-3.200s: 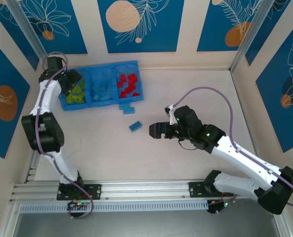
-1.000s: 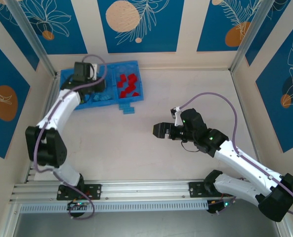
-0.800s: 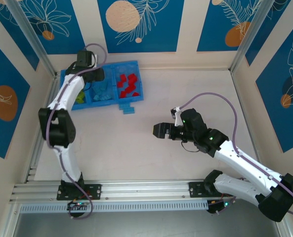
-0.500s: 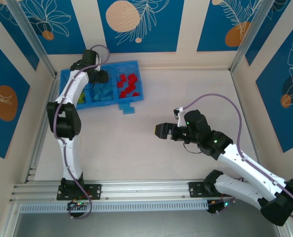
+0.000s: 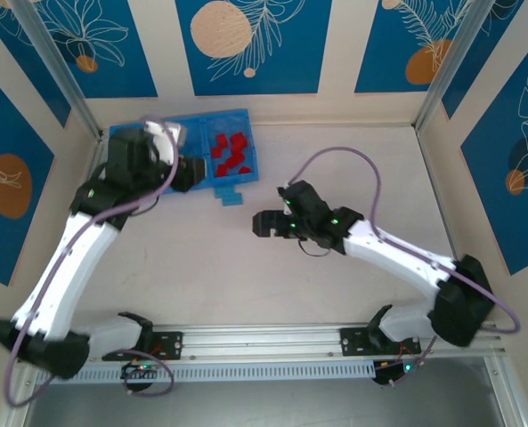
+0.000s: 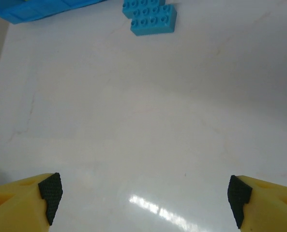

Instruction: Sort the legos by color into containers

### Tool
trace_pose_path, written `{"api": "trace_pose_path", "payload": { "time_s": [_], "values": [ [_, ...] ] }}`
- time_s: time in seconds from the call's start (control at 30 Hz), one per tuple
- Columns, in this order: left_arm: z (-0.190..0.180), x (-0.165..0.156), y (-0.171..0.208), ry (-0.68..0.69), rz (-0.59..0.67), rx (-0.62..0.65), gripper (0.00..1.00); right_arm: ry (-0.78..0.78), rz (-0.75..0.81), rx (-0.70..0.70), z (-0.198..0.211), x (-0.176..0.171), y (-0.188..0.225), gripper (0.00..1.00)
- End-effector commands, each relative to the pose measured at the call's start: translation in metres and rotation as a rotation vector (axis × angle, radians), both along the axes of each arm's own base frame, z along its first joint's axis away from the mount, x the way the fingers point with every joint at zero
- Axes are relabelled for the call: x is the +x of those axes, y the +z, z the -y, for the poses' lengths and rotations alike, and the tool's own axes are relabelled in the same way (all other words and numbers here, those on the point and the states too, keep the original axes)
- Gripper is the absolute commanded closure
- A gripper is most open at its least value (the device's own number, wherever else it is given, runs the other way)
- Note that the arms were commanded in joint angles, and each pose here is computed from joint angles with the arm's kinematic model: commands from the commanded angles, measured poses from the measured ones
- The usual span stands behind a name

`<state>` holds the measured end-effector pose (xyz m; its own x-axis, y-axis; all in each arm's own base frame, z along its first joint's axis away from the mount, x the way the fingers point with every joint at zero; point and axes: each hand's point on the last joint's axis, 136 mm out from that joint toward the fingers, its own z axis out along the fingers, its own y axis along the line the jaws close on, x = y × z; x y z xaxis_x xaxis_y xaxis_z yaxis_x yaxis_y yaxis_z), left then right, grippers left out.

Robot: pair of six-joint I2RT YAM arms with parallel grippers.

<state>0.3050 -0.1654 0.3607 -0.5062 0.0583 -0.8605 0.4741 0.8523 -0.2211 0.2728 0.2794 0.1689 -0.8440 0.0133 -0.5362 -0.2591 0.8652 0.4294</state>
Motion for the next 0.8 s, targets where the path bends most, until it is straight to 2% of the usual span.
{"api": "trace_pose_path", "payload": {
  "time_s": [0.0, 0.07, 0.2, 0.33, 0.37, 0.6, 0.7, 0.77],
  "values": [
    [0.011, -0.045, -0.026, -0.149, -0.035, 0.031, 0.48, -0.019, 0.053, -0.099, -0.018, 0.033, -0.009, 0.08],
    [0.012, -0.064, -0.032, -0.211, -0.020, 0.027, 0.41, -0.026, 0.046, -0.139, -0.034, 0.053, -0.025, 0.07],
    [0.003, -0.066, -0.042, -0.172, 0.003, 0.046, 0.30, -0.009, 0.051, -0.206, -0.063, 0.090, -0.050, 0.04],
    [0.006, -0.070, -0.033, -0.195, 0.002, 0.031, 0.03, 0.021, 0.051, -0.254, -0.091, 0.116, -0.073, 0.02],
    [0.007, -0.073, -0.030, -0.209, -0.005, 0.031, 0.00, 0.022, 0.037, -0.268, -0.095, 0.120, -0.083, 0.02],
    [-0.006, -0.080, -0.036, -0.209, -0.007, 0.135, 0.00, -0.014, 0.027, -0.367, -0.104, 0.146, -0.122, 0.01],
    [-0.012, -0.075, -0.045, -0.169, 0.004, 0.157, 0.00, -0.017, 0.019, -0.389, -0.107, 0.152, -0.136, 0.04],
    [-0.013, -0.074, -0.051, -0.165, 0.000, 0.155, 0.00, -0.015, 0.020, -0.400, -0.107, 0.156, -0.143, 0.09]
  ]
}}
